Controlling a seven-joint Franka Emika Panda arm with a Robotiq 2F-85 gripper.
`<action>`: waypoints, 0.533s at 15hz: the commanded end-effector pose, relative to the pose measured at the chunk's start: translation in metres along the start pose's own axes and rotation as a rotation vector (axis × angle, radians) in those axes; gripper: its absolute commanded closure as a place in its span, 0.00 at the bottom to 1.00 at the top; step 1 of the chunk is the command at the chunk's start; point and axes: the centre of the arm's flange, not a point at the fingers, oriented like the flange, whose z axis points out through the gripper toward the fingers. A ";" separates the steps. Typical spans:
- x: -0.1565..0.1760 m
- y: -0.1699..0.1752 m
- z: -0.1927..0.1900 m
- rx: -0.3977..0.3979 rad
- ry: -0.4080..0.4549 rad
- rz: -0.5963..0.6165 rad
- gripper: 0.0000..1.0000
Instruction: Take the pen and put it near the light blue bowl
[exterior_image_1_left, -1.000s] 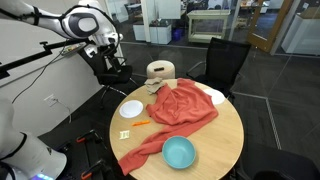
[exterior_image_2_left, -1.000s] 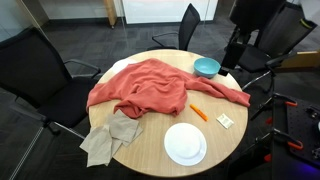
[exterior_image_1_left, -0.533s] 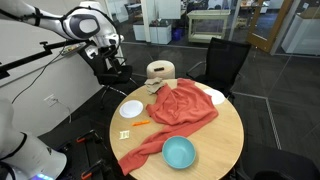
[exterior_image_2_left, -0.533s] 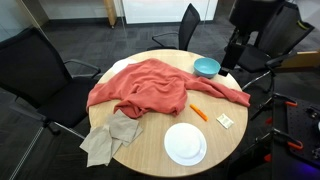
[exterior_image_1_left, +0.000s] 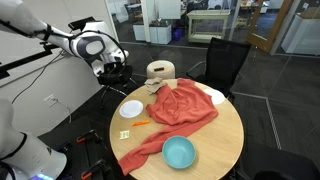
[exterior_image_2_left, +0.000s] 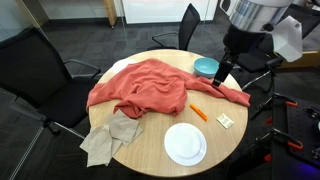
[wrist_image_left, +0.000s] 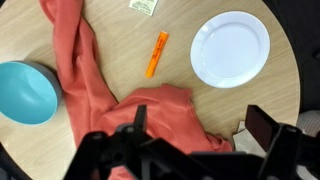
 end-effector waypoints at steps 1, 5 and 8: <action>-0.003 0.012 0.051 0.046 0.049 0.060 0.00; -0.004 0.025 0.107 0.084 0.058 0.108 0.00; 0.001 0.032 0.144 0.095 0.028 0.155 0.00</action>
